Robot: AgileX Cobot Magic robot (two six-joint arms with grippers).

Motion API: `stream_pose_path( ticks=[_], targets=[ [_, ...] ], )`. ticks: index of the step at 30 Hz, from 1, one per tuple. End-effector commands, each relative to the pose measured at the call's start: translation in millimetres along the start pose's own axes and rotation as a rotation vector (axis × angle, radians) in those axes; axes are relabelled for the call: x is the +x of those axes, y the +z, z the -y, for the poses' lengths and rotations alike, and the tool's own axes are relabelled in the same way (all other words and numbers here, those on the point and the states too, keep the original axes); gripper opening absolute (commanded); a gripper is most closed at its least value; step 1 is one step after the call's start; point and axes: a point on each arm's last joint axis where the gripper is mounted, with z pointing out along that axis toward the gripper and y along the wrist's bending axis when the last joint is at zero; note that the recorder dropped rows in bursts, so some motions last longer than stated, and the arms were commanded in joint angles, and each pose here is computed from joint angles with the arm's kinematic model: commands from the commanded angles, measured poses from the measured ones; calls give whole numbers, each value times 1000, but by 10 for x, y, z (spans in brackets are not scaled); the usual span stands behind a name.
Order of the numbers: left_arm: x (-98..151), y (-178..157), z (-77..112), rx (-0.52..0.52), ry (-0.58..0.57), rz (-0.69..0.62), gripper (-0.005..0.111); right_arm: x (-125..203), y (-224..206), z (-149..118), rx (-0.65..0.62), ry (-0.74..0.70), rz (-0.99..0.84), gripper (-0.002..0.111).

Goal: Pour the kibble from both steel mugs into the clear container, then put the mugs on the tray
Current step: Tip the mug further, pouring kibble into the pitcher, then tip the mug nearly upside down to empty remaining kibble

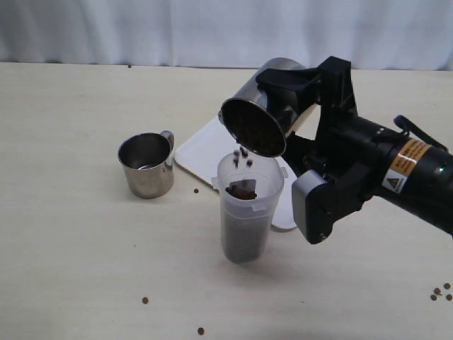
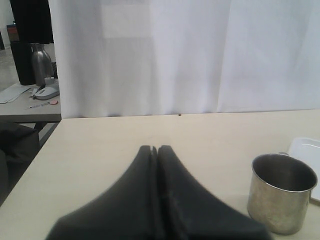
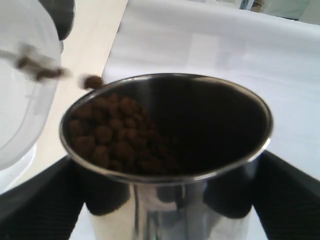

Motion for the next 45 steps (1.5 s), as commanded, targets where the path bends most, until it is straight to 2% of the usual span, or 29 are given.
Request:
stream_pose_path(
  ticks=[1, 8, 45],
  targets=[
    [-3, -5, 1, 1, -7, 12, 0, 4, 5, 69, 53, 10, 0, 5],
    [-3, -5, 1, 1, -7, 12, 0, 1, 5, 83, 68, -51, 1, 5],
    [-3, -5, 1, 1, -7, 12, 0, -34, 4, 77, 66, -188, 35, 5]
  ],
)
